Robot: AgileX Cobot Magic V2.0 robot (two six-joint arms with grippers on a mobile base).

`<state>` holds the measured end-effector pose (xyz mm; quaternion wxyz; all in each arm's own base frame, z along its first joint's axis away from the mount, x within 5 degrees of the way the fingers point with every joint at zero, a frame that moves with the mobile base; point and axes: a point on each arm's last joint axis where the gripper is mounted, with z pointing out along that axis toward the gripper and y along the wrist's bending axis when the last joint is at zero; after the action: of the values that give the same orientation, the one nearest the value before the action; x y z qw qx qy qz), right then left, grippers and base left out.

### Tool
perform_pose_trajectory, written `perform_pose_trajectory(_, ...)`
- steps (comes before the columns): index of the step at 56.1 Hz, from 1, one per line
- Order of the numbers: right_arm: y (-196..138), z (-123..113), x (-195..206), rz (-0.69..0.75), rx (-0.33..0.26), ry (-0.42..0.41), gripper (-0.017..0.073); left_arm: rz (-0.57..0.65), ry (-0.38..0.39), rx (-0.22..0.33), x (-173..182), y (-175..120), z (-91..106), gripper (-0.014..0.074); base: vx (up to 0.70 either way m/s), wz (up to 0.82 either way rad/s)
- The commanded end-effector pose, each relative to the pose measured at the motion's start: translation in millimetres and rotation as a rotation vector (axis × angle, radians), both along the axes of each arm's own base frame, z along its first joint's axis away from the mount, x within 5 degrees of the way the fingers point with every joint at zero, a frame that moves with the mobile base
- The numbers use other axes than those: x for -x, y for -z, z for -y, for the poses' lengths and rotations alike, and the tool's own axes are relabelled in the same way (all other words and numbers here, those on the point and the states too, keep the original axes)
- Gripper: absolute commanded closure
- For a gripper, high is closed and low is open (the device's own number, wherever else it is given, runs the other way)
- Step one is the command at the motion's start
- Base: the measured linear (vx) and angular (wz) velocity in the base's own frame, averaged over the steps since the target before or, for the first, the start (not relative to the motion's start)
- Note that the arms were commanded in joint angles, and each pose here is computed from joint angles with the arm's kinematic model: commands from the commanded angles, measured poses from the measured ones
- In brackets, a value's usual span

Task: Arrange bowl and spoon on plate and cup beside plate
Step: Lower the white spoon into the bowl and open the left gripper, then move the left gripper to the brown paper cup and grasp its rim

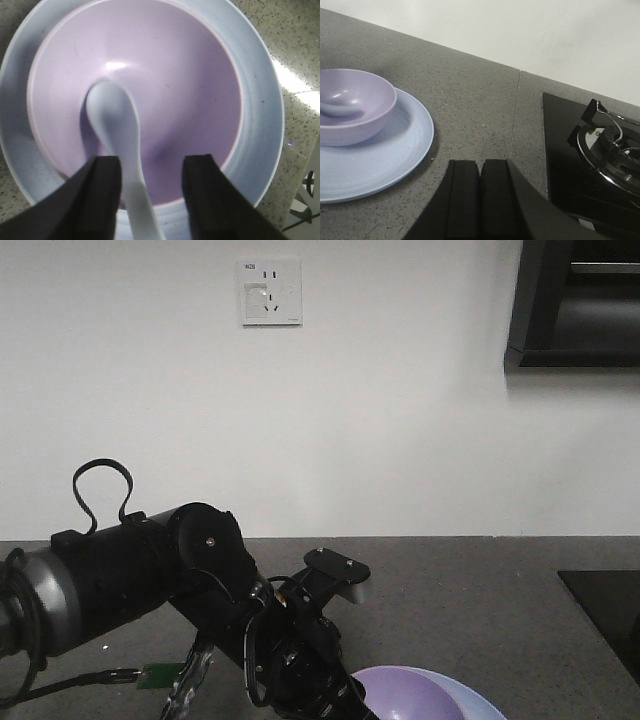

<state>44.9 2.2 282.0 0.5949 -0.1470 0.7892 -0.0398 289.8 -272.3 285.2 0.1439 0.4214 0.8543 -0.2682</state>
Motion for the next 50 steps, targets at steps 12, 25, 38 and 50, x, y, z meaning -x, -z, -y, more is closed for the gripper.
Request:
perform_pose_trajectory(12,-16,0,-2,0.103,-0.003,-0.006,0.0571,0.139,0.002,0.091,11,-48,-7.8,0.0076,0.0,0.0)
perform_pose_trajectory(25,-16,0,-2,0.103,-0.003,-0.006,0.057,0.34,-0.134,-0.061,26,-94,-49.9,0.0076,0.0,0.0)
perform_pose_trajectory(38,-16,0,-2,0.103,-0.003,-0.006,0.0568,0.47,-0.372,-0.383,48,-132,-120.9,0.0076,0.0,0.0)
perform_pose_trajectory(50,-16,0,-2,0.102,-0.003,-0.005,0.0568,0.51,-0.572,-0.387,63,-152,-175.5,0.0076,0.0,0.0)
